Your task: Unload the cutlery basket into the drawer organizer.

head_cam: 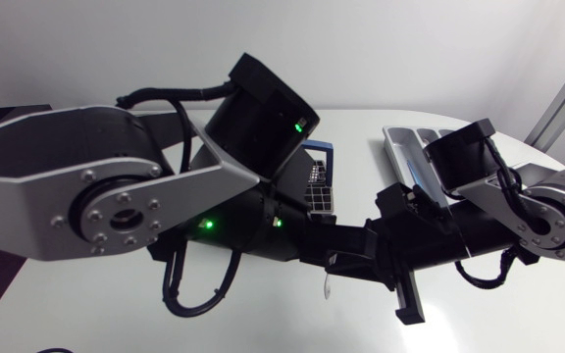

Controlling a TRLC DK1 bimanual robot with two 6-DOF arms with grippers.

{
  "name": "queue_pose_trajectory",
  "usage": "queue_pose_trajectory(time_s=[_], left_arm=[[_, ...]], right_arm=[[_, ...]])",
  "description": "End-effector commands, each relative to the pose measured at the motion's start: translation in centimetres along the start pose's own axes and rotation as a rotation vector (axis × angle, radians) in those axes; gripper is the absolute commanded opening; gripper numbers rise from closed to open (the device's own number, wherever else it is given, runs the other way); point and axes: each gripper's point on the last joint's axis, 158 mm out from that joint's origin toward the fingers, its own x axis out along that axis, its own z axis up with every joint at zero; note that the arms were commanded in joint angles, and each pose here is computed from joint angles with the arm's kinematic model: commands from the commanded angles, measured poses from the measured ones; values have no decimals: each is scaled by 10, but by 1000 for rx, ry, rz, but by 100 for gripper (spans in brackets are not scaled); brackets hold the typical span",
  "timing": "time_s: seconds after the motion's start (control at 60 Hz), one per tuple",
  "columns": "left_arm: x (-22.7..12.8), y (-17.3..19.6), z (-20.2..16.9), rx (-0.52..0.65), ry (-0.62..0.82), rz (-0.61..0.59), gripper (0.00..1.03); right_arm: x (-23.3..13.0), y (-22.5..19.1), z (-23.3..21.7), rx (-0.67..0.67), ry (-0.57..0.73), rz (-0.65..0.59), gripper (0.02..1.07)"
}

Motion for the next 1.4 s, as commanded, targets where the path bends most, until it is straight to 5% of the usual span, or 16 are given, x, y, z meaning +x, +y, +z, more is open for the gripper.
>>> queue_pose_trajectory(time_s=[0.0, 0.183, 0.383, 0.583, 0.833, 1.383], left_arm=[[1, 2, -3, -11, 16, -7, 24], [-4, 11, 17, -80, -1, -32, 53], [-12, 25, 46, -168, -71, -37, 69], [-20, 42, 72, -237, -137, -30, 69], [-14, 80, 59, -241, -101, 53, 70], [-35, 152, 31, -166, -120, 270, 70]], right_arm=[[-1, -2, 4, 26, -9, 8, 7], [0, 0, -2, 37, 9, 11, 8], [2, 4, -14, 45, 54, 12, 8], [-5, -5, -31, 53, 104, -37, 7], [-36, -43, -57, 40, 160, -192, 8], [-163, -132, -120, -10, 266, -566, 8]])
